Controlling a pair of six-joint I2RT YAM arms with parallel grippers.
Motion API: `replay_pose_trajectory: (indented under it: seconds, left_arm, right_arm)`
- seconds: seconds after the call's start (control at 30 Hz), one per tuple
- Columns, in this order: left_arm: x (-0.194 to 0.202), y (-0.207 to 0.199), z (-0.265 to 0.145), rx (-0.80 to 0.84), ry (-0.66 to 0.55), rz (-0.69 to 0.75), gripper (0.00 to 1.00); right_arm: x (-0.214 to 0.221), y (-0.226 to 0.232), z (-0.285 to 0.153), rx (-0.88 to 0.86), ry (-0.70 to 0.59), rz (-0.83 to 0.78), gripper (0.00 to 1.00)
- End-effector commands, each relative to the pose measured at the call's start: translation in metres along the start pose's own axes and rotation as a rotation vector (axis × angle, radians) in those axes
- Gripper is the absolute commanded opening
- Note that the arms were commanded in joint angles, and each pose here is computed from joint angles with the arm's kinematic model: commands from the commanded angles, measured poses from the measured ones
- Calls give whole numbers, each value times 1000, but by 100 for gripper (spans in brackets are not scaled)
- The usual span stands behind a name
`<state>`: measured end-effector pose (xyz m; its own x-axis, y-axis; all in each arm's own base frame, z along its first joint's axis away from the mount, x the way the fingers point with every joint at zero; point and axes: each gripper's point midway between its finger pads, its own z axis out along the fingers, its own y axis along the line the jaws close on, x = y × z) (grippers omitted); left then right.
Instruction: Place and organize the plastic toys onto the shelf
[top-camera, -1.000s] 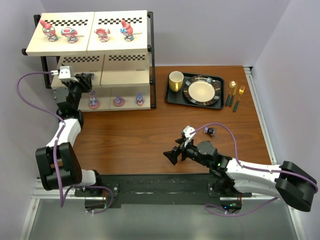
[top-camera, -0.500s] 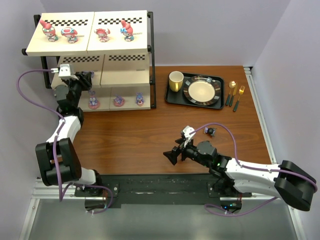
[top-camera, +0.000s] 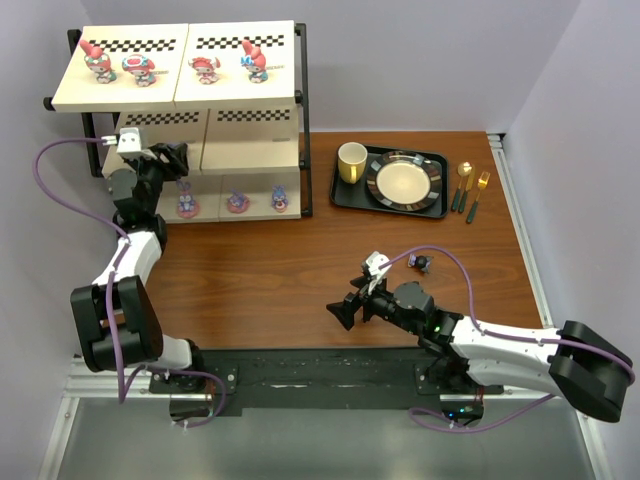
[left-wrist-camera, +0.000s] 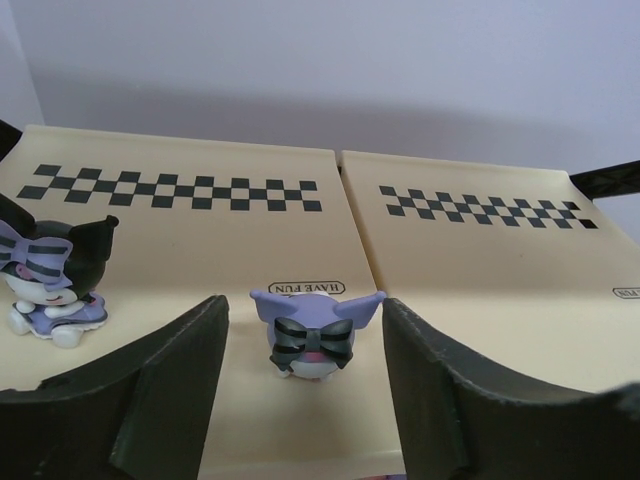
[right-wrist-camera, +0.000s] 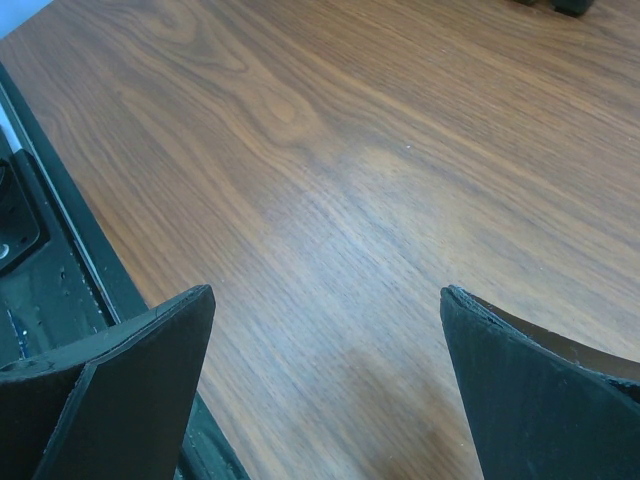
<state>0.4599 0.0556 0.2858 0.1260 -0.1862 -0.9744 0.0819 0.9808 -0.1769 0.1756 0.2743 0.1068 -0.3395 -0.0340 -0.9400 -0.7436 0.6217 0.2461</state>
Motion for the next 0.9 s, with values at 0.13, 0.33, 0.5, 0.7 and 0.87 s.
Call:
replay_pose_trajectory:
  seconds: [0.13, 0.33, 0.5, 0.7, 0.87]
  left_arm:
    - [-48, -4, -7, -13, -113, 29, 79]
    - [-58, -11, -32, -44, -116, -22, 86]
    - [-58, -28, -65, -47, -73, -75, 87]
    - [-16, -90, -97, 84, 55, -114, 88]
    - [20, -143, -125, 254, 141, -136, 88]
  right_arm:
    - [-18, 0, 0, 5, -73, -7, 99]
    - [-25, 3, -1, 6, -46, -9, 98]
    - [-34, -15, -9, 131, -16, -1, 99]
    - [-30, -67, -32, 433, 69, 1, 98]
    - [-16, -112, -56, 594, 131, 148, 99]
